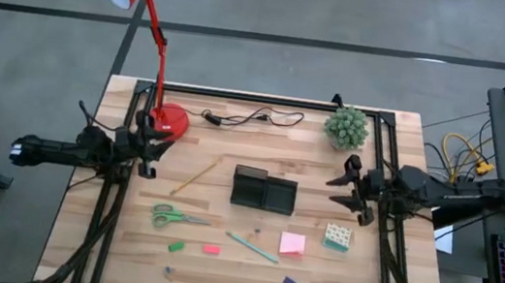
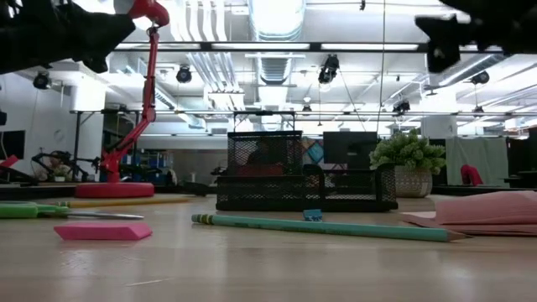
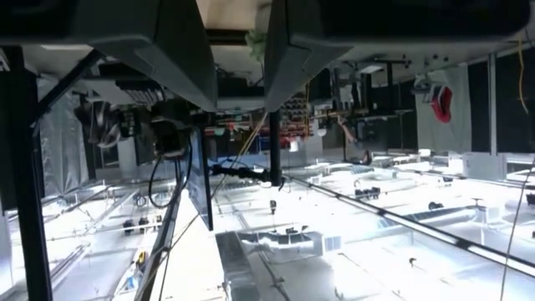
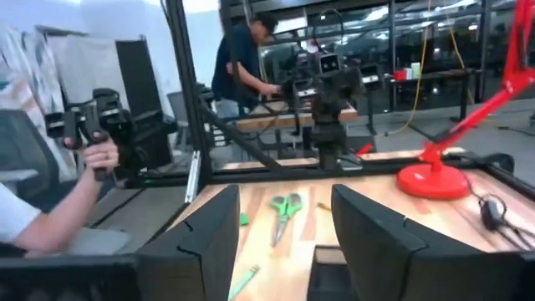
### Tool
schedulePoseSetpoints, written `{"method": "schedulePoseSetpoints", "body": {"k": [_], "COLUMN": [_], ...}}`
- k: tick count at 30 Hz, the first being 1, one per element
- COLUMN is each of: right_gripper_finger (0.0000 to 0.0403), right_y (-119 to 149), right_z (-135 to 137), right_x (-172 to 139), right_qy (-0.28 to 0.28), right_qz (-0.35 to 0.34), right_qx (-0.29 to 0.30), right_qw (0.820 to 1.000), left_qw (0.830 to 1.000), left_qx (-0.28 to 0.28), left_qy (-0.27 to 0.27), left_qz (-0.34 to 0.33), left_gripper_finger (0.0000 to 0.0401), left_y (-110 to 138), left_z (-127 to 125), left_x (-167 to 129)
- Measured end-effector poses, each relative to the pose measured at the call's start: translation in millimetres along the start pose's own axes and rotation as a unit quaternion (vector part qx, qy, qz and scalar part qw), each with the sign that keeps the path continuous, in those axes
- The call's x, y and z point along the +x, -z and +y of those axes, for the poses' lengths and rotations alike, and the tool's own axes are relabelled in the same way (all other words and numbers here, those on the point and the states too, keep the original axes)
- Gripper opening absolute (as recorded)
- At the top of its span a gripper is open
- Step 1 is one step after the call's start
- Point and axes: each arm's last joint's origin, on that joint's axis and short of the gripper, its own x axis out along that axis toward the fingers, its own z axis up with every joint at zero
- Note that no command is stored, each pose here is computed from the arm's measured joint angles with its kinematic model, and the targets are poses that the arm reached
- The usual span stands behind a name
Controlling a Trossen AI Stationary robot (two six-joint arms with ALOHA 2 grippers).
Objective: Pick and place office supplies into organizer
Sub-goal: Put the green sticky notes into the black desk organizer
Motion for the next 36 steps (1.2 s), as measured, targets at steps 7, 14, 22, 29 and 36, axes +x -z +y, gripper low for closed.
{"method": "schedulePoseSetpoints", "body": {"k": [7,14,22,29,36], "right_gripper_finger": [0.0179,0.0176,0.0173,0.0171,0.0171], "right_y": [-29.5,-43.4,-43.8,-37.1,-17.4], "right_z": [7.5,17.7,37.7,64.0,95.3], "right_x": [37.9,67.4,89.0,98.9,104.8], "right_qy": [0.042,0.088,0.096,0.130,0.209], "right_qz": [0.143,0.294,0.394,0.496,0.588], "right_qx": [-0.023,0.004,0.066,0.119,0.150], "right_qw": [0.989,0.952,0.912,0.850,0.767], "left_qw": [1.000,1.000,1.000,1.000,1.000], "left_qx": [0.004,0.013,0.013,0.013,0.012], "left_qy": [-0.002,-0.003,-0.005,-0.004,-0.005], "left_qz": [-0.005,-0.009,-0.015,-0.012,-0.012], "left_gripper_finger": [0.0089,0.0089,0.0089,0.0089,0.0089], "left_y": [-1.5,-2.4,-3.7,-3.0,-3.0], "left_z": [0.3,0.5,0.7,0.6,0.6], "left_x": [0.1,0.1,0.1,0.2,0.2]}}
